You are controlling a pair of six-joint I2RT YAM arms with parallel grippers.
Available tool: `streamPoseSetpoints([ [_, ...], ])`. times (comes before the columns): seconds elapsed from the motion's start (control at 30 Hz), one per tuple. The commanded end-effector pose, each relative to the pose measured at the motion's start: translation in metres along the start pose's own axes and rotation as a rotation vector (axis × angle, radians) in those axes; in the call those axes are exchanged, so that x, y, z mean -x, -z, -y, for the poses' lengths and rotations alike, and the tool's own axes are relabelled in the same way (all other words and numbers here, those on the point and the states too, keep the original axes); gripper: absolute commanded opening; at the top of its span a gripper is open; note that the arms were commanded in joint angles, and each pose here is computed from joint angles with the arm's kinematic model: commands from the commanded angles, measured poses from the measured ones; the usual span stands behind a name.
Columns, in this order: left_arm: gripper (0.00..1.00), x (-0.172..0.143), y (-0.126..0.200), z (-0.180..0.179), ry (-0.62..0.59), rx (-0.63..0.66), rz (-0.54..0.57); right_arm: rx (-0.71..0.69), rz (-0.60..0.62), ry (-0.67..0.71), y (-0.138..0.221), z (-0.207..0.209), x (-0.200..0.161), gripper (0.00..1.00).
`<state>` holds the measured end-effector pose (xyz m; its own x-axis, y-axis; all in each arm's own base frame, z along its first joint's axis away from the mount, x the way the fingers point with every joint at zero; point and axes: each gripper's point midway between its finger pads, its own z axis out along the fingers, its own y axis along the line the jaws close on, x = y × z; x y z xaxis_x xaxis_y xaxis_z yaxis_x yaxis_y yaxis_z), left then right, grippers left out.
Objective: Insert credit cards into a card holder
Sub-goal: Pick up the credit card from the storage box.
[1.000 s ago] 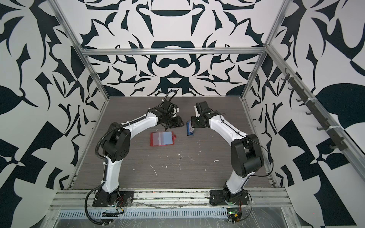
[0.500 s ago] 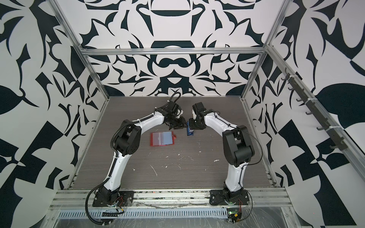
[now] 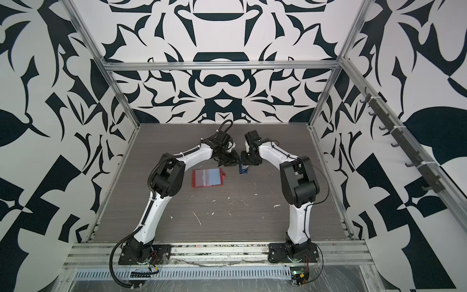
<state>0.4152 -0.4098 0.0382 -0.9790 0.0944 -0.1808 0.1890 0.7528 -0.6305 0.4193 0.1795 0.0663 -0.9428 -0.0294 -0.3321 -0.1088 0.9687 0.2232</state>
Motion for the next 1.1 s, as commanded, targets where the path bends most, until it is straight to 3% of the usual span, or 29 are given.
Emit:
streamPoseSetpoints([
  [0.0, 0.37, -0.004, -0.009, -0.008, 0.036, 0.006, -0.028, 0.0, 0.043, 0.008, 0.011, -0.005, 0.016, 0.42],
  [0.53, 0.34, -0.012, -0.014, -0.021, 0.066, 0.041, -0.048, -0.035, 0.019, -0.016, -0.005, 0.005, 0.017, 0.36],
  [1.07, 0.33, -0.018, -0.018, -0.032, 0.08, 0.08, -0.062, -0.073, 0.004, -0.008, 0.005, 0.008, 0.018, 0.34],
])
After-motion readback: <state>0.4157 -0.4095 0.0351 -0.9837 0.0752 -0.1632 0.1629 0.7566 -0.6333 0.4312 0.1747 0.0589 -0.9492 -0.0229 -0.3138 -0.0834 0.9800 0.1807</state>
